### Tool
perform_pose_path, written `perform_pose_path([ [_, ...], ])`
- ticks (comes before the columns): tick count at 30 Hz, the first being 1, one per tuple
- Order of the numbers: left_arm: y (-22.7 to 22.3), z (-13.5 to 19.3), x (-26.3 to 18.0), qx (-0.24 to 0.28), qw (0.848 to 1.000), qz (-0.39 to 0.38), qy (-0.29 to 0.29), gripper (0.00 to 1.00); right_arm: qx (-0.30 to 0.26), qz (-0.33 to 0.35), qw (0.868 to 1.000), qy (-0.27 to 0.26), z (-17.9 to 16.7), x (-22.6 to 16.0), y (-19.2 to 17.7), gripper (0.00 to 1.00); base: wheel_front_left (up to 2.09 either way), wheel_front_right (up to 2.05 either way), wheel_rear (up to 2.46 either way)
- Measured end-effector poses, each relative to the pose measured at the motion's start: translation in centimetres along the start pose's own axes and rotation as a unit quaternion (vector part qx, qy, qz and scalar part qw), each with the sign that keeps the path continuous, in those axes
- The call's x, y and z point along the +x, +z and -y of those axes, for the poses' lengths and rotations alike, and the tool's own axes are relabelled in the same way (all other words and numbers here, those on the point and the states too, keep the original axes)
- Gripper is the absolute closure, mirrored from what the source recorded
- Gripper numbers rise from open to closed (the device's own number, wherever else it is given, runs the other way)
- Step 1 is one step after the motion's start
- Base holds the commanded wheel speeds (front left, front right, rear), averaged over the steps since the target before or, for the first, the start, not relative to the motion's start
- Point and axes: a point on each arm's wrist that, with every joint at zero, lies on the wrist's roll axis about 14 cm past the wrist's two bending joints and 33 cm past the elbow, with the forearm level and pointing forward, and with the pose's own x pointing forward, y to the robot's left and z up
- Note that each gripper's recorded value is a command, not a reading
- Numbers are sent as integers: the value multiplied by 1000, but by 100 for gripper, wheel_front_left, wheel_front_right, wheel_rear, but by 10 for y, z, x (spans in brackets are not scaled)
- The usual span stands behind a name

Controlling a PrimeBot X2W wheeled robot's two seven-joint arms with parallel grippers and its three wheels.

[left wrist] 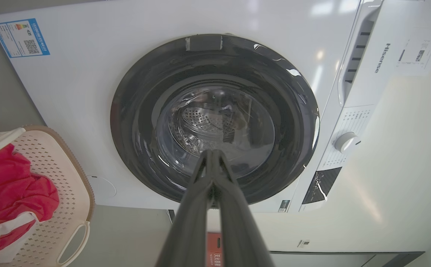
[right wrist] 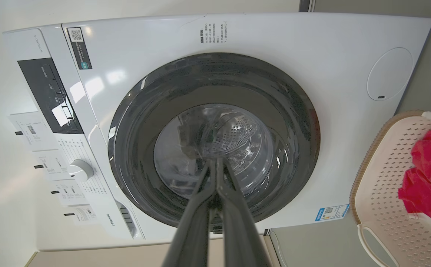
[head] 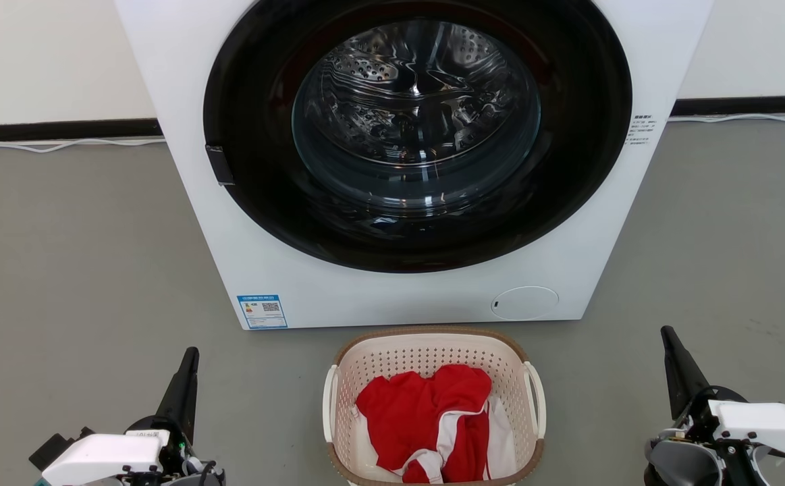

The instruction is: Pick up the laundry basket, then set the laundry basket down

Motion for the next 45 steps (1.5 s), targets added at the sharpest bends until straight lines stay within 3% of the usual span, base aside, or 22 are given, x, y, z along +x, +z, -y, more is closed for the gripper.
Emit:
perform_pose_path([
  [45, 0, 0, 0, 0, 1000, 0, 0, 100, 0, 0, 1000, 0, 0, 0, 0, 100, 0, 0, 0],
])
